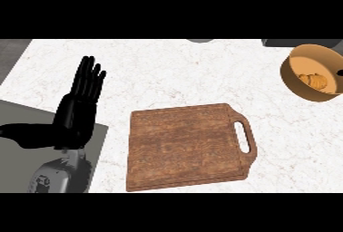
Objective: Pick the croissant from the cutting board and place it in the pot
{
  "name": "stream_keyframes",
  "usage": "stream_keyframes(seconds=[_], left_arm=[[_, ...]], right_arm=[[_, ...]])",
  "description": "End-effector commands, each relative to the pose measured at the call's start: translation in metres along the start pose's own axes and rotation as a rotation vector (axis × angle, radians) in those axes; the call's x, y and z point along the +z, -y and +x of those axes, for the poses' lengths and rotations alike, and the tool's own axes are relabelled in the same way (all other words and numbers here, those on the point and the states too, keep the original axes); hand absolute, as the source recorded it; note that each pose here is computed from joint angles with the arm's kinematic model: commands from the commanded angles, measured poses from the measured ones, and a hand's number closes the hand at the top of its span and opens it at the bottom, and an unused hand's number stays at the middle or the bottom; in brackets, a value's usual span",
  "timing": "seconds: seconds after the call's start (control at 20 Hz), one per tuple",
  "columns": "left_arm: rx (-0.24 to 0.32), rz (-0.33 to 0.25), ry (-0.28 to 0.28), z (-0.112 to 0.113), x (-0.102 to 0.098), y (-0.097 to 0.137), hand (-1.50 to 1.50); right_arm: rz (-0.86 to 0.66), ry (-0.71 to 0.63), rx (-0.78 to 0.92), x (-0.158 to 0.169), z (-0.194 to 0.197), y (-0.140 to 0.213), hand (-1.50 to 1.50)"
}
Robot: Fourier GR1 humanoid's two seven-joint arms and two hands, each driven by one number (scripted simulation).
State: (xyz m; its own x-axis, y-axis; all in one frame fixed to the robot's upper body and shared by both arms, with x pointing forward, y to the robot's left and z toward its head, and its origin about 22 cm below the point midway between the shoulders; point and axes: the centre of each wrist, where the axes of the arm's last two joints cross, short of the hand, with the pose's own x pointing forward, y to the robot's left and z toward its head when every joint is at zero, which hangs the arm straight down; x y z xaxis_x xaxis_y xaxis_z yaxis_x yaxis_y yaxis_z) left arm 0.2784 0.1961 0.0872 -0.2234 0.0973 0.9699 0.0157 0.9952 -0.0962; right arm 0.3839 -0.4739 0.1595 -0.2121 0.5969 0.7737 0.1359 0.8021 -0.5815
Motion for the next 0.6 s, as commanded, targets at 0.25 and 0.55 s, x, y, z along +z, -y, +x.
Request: stream_keyframes(seconds=[0.25, 0.55], left_arm=[[-0.121, 0.034, -0.002, 0.004, -0.013, -0.037, 0.00], [-0.106, 0.037, 0.006, 0.008, -0.009, -0.040, 0.00]], right_arm=[[-0.188, -0.022, -0.251, 0.023, -0.008, 0.043, -1.50], [-0.256, -0.010, -0.330, 0.054, -0.017, 0.079, -1.50]])
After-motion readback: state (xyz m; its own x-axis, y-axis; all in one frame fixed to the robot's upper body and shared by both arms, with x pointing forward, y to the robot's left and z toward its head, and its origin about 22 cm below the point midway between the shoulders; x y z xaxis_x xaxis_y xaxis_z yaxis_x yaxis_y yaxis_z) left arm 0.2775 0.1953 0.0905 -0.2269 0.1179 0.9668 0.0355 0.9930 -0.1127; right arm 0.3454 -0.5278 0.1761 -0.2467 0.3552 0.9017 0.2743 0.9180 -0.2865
